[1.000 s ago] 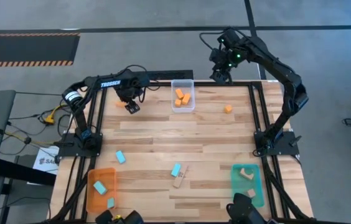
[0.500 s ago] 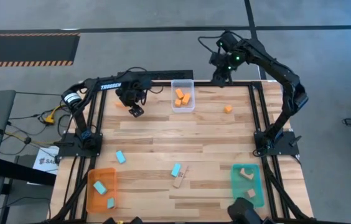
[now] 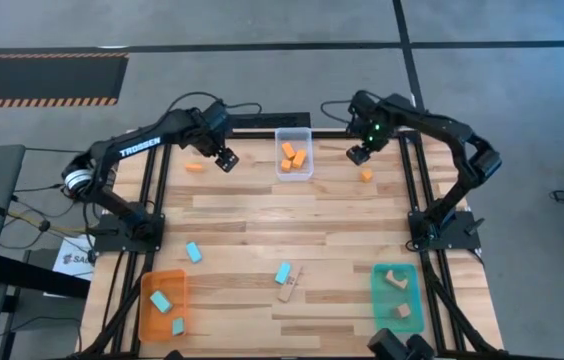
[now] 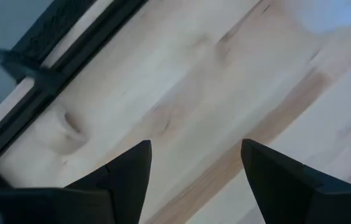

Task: Sort & place blocks by color
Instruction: Put the orange block into the transparent white bin

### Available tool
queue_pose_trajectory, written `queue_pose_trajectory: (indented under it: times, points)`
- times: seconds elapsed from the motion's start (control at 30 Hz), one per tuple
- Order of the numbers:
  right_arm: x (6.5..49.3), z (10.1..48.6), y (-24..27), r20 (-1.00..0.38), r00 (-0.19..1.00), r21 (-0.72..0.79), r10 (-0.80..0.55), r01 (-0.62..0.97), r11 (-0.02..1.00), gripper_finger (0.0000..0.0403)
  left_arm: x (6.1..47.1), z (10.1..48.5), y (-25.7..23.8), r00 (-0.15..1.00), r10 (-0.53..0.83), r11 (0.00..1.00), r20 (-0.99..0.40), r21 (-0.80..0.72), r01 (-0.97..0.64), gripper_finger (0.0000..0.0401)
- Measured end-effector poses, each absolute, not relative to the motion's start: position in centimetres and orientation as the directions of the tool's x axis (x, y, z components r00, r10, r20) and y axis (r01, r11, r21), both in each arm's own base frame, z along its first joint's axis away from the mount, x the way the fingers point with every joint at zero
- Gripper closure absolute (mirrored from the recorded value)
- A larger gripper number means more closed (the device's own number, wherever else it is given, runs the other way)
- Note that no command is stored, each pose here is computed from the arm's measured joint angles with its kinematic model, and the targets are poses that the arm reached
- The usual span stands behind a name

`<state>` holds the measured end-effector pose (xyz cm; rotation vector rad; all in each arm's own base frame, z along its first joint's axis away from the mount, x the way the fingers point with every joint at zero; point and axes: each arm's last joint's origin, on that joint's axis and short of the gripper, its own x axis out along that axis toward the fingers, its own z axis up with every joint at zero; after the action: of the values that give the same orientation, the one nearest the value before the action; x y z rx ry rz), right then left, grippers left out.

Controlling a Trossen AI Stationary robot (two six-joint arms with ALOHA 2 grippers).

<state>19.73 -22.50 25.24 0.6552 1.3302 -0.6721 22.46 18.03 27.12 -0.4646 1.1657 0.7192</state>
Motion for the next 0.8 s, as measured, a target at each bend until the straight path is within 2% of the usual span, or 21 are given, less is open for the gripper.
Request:
queue_pose_trajectory:
  times: [0.13,0.27,0.6,0.8]
  points:
    - [19.3,22.6,-21.9,-0.997,0.074,0.043,-0.022,0.770,0.637,0.0143,22.2,27.8,17.8,0.252,0.271,0.694,-0.929,0.006,-0.720,0.0163]
    - [18.9,20.5,-21.5,-0.999,0.038,0.008,-0.036,0.787,0.616,0.0143,22.2,27.8,17.7,0.250,0.261,0.692,-0.932,0.001,-0.721,0.0163]
    - [18.1,18.2,-20.8,-1.000,0.016,0.002,-0.018,0.791,0.612,0.0143,22.3,27.6,17.8,0.254,0.248,0.696,-0.935,-0.011,-0.718,0.0163]
    - [17.9,16.8,-20.5,-0.999,0.045,0.026,-0.014,0.777,0.629,0.0143,22.3,27.6,17.8,0.255,0.246,0.688,-0.935,-0.017,-0.726,0.0163]
